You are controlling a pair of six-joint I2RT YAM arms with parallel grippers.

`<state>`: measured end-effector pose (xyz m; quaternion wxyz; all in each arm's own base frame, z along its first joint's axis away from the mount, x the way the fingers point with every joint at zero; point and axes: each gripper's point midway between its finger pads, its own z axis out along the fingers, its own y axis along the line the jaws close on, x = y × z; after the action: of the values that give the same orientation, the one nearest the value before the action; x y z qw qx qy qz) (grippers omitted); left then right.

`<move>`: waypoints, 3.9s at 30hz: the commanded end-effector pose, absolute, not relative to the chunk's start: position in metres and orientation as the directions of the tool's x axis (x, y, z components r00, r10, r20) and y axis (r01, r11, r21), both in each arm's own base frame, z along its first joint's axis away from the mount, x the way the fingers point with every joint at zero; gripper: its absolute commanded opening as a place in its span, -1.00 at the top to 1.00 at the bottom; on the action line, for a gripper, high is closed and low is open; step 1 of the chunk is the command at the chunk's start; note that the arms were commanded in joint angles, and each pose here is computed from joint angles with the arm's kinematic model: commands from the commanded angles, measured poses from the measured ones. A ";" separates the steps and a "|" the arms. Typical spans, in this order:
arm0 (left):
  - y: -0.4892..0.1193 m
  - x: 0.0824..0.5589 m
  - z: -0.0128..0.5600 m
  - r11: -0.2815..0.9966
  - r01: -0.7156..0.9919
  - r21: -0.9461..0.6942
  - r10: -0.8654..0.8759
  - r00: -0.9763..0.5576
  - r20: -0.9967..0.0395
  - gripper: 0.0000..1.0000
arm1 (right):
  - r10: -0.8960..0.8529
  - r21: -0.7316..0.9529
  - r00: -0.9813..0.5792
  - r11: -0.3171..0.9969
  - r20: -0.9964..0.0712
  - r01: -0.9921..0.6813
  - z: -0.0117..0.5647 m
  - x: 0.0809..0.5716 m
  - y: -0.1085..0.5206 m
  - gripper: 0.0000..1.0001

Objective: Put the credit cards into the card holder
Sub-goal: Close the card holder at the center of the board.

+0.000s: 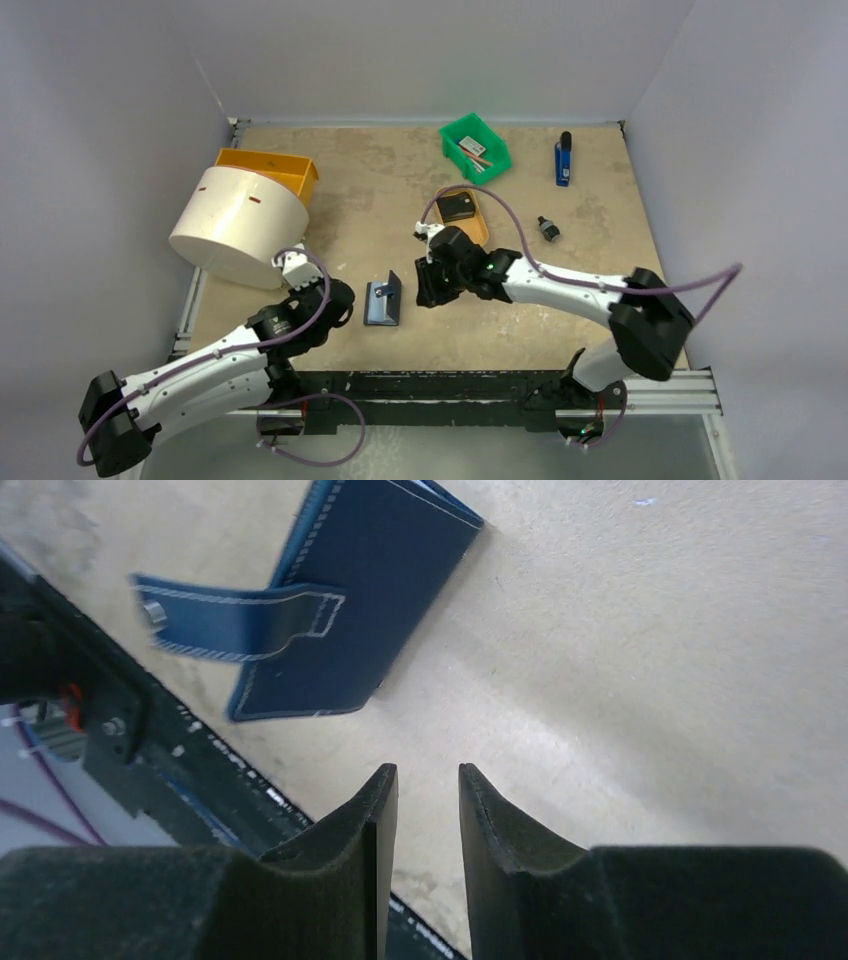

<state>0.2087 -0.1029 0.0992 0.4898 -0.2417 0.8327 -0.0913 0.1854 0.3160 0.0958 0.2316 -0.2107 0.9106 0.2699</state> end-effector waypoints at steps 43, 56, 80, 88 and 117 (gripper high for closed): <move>-0.158 0.205 0.033 0.934 -0.201 -0.296 -0.353 -0.643 -0.679 0.68 | -0.269 0.530 -0.881 0.717 -0.390 -0.453 0.045 0.215 0.411 0.27; -0.137 0.197 0.017 0.925 -0.276 -0.259 -0.378 -0.630 -0.678 0.70 | -0.094 0.583 -0.905 0.736 -0.415 -0.344 0.091 0.222 0.397 -0.02; -0.135 0.194 0.013 0.908 -0.300 -0.291 -0.418 -0.621 -0.663 0.71 | 0.051 0.838 -0.984 0.533 -0.171 -0.118 0.066 0.199 0.397 -0.22; -0.136 0.195 0.018 0.902 -0.296 -0.314 -0.432 -0.610 -0.665 0.71 | 0.197 0.879 -0.979 0.475 -0.057 0.045 0.054 0.203 0.400 -0.17; -0.142 0.195 0.019 0.889 -0.297 -0.348 -0.457 -0.608 -0.649 0.73 | 0.128 0.881 -0.990 0.460 0.060 0.113 0.036 0.173 0.430 0.02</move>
<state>0.2048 -0.1509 0.0308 0.4039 -0.2137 0.8813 -0.1204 0.1797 0.4237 0.0299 0.0131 0.0778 0.8582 0.5073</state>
